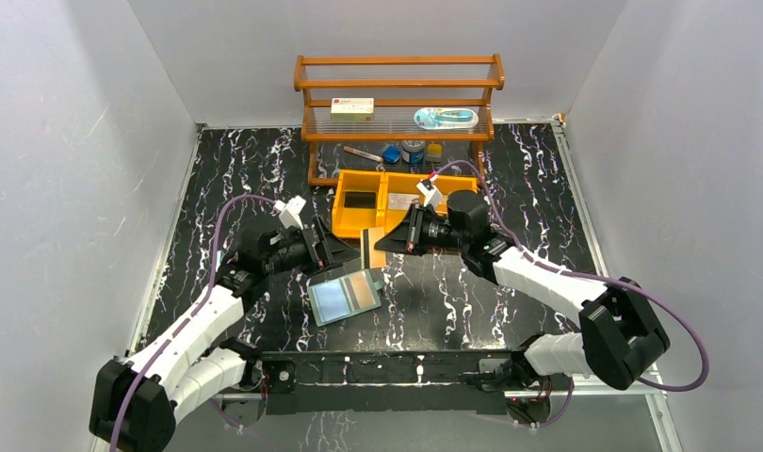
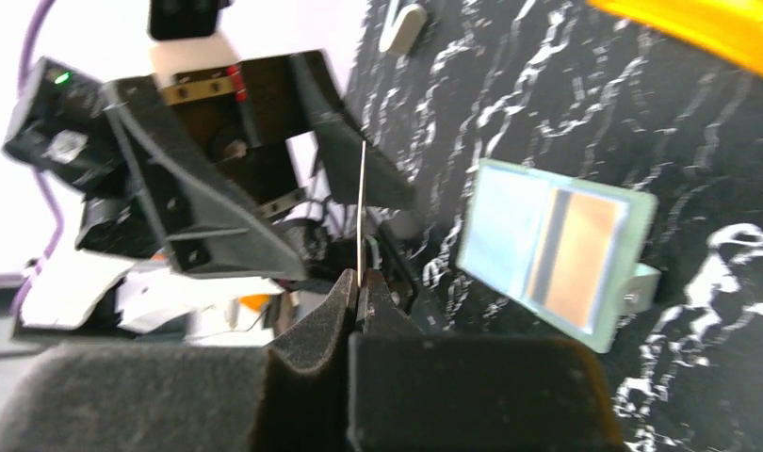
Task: Take the credit cards out of the card holder
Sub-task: Place the credit card in the storage box.
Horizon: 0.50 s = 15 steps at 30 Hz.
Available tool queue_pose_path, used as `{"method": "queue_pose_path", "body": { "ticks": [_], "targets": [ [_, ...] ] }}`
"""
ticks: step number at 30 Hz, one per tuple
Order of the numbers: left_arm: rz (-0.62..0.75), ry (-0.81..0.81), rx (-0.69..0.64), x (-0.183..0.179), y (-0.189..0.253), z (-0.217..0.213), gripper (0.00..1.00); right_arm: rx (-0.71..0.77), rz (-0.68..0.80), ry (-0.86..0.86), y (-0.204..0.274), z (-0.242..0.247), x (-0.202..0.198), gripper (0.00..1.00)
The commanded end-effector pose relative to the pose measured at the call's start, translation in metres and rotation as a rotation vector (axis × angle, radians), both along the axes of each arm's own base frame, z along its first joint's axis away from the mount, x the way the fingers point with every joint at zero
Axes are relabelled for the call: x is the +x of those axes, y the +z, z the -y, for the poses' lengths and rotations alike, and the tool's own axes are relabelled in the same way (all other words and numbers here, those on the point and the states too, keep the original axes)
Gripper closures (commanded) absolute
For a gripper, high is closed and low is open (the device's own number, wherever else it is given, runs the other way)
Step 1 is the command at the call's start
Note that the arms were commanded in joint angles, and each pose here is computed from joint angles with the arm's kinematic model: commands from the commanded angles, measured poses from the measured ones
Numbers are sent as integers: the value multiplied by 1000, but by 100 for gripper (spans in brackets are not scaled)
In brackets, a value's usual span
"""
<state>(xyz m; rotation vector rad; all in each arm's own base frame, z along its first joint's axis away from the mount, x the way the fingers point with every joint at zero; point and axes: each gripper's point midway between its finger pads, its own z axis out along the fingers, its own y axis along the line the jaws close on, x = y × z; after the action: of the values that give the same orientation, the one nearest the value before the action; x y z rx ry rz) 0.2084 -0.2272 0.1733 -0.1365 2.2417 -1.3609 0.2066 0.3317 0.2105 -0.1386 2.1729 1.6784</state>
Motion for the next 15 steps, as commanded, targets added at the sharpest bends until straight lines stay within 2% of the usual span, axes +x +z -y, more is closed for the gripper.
{"method": "queue_pose_path", "body": {
  "ticks": [1, 7, 15],
  "targets": [
    [41, 42, 82, 4, 8, -13, 13, -185, 119, -144, 1, 19, 30, 100],
    [34, 90, 129, 7, 4, -22, 7, -470, 295, -327, -6, 61, 67, 100],
    [36, 130, 160, 9, 3, -29, 5, -900, 648, -533, 6, 138, 118, 100]
  ]
}}
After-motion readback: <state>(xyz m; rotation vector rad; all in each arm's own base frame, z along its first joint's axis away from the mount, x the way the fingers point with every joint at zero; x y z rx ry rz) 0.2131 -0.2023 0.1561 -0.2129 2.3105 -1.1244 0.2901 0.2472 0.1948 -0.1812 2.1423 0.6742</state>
